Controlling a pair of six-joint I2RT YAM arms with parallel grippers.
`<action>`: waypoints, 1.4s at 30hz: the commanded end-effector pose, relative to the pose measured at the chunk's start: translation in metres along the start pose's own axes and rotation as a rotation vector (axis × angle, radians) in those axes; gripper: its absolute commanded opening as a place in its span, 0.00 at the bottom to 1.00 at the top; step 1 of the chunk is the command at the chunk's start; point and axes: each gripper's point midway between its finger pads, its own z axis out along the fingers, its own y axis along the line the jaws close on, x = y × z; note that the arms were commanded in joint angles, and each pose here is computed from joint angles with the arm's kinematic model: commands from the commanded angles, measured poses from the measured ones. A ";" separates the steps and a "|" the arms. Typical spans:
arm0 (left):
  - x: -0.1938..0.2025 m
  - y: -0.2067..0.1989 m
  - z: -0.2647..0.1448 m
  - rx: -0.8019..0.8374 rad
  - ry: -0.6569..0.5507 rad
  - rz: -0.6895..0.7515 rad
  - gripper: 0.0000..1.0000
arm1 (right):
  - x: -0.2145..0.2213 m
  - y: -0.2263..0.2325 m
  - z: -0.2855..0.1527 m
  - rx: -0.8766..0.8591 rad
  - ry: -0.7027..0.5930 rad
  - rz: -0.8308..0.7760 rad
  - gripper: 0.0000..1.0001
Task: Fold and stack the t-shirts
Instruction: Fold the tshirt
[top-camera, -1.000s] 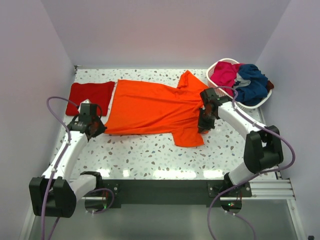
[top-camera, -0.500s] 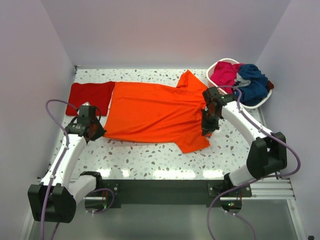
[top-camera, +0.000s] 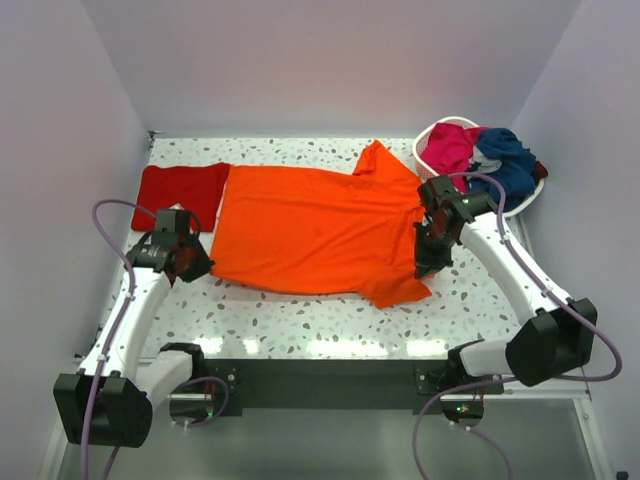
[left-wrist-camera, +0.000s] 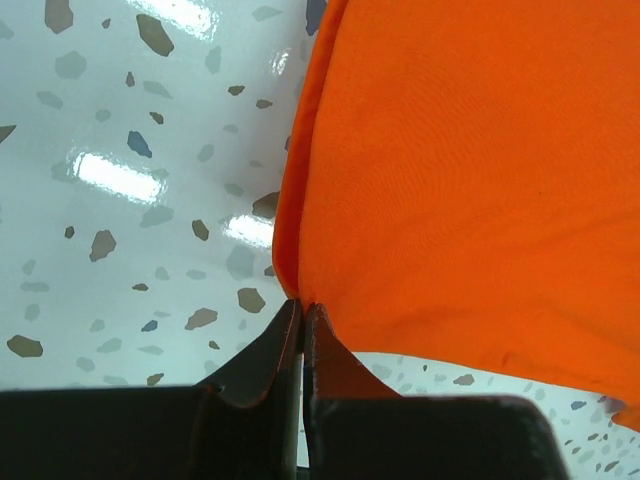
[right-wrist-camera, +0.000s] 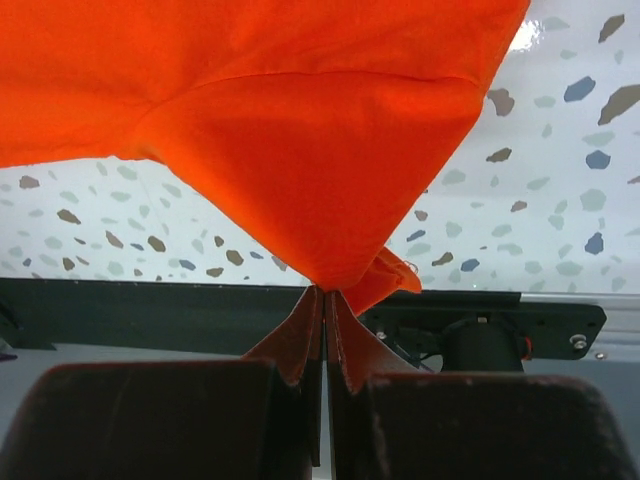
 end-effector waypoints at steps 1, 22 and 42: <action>-0.007 -0.007 -0.012 0.027 -0.002 0.004 0.00 | 0.019 -0.009 -0.019 0.015 0.024 -0.002 0.00; -0.014 -0.013 0.034 0.019 0.020 0.057 0.00 | -0.038 0.007 0.083 0.086 0.089 -0.031 0.00; -0.004 -0.011 0.041 0.030 0.038 0.051 0.00 | -0.008 -0.027 0.092 0.008 0.132 0.044 0.54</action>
